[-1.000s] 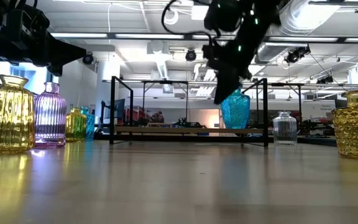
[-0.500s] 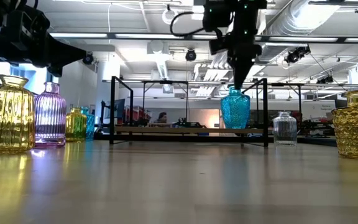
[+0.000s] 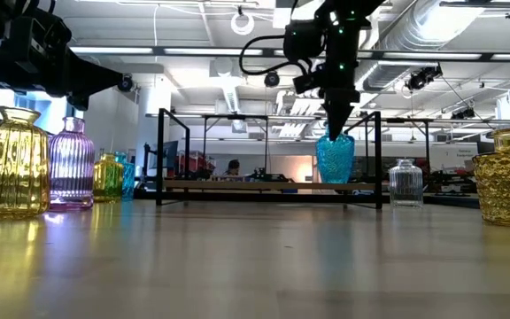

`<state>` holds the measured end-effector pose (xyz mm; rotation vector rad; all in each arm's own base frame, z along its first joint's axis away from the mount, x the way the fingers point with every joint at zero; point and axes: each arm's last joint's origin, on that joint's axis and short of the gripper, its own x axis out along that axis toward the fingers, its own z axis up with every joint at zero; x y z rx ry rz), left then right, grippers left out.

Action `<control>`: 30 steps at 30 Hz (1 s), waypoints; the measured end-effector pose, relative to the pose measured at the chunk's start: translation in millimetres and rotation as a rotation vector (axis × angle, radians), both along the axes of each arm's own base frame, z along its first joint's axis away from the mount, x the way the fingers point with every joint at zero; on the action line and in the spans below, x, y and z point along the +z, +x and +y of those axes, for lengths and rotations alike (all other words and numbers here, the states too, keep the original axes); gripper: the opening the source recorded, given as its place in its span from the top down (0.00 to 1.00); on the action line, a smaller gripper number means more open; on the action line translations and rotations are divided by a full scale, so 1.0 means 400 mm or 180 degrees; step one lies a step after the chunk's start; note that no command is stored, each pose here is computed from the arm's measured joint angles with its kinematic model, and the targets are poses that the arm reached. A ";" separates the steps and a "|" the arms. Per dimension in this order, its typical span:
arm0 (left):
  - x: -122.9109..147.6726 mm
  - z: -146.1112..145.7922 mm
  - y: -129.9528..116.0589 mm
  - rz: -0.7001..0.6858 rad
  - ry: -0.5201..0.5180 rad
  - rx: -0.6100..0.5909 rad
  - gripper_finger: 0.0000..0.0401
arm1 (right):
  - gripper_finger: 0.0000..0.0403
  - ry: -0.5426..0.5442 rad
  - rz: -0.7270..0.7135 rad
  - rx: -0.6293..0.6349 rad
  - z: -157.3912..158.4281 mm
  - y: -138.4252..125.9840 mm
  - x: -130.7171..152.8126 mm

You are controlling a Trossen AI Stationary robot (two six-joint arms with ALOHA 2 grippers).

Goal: Sort vases onto shelf
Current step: Put the top right blue vase on the shelf

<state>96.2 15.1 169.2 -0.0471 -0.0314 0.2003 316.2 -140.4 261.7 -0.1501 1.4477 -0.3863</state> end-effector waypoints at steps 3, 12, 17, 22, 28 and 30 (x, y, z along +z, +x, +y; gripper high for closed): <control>0.000 0.000 0.000 0.0000 0.0000 0.0001 1.00 | 1.00 -0.0065 0.0021 -0.0031 -0.006 0.000 -0.002; 0.000 0.000 0.000 0.0000 0.0000 0.0000 1.00 | 1.00 -0.0097 0.0068 0.0006 -0.023 -0.008 0.003; 0.000 0.000 0.000 0.0000 0.0000 0.0000 1.00 | 1.00 0.0126 0.0246 -0.0082 -0.010 -0.025 0.009; 0.000 0.000 0.000 -0.0001 0.0000 0.0000 1.00 | 1.00 0.0087 0.0258 -0.0192 -0.015 -0.029 0.004; 0.000 0.000 0.000 0.0000 0.0000 -0.0001 1.00 | 1.00 -0.0138 0.0280 -0.0270 -0.033 -0.033 0.006; 0.000 0.000 0.000 -0.0001 -0.0001 -0.0001 1.00 | 1.00 -0.0148 0.0253 -0.0289 -0.039 -0.034 0.007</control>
